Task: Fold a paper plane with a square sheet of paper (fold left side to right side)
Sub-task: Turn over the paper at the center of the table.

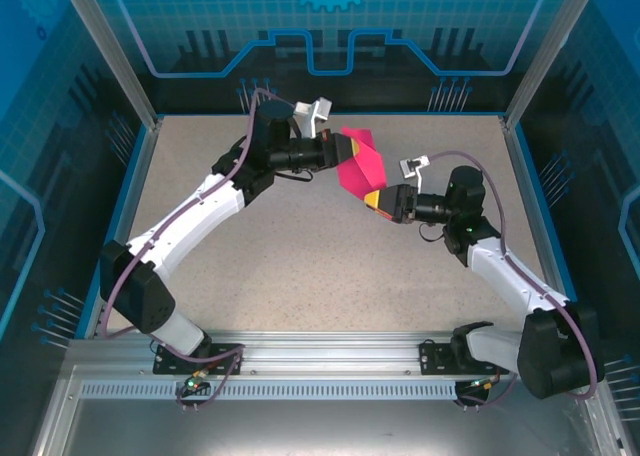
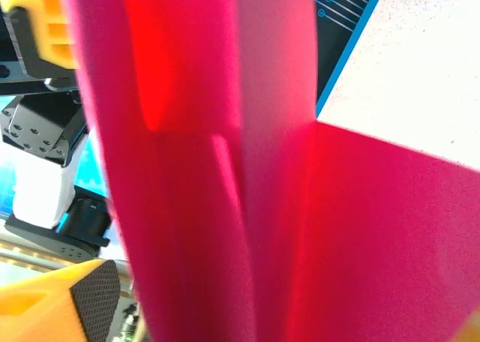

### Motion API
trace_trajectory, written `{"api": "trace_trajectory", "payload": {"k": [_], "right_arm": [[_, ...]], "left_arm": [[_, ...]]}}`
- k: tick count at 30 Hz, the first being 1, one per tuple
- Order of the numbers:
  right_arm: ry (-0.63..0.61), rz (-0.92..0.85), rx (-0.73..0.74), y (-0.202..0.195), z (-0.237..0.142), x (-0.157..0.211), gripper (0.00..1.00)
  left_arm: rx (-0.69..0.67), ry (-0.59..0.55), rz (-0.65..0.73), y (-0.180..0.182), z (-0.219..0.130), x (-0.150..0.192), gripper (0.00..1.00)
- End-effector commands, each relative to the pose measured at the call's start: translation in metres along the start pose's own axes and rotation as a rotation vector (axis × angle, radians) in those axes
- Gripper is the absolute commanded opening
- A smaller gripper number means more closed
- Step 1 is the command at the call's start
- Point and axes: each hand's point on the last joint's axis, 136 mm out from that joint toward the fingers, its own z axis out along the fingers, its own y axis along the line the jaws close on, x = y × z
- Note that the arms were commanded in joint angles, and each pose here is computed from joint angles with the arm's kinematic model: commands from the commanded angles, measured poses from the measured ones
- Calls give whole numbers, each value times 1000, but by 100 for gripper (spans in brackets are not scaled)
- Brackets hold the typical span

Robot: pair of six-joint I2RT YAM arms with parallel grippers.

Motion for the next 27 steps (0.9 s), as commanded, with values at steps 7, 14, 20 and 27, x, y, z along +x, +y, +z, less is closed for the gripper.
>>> {"api": "trace_trajectory", "payload": {"k": [7,14,20,27], "right_arm": [[-20,-24,18,11,-1,-5,53],[-13,-11,71,-1,-2,1,29],[12,-26,180,-15,-7,10,17],[127,-192,579,-47,-24,27,13]], "left_arm": [[26,19,-17,2,-4,14,13],[-29,42,-14,19,-3,23,20],[-179,24,25,45,-18,27,39],[-549,-102,112,92,-81,27,55]]}}
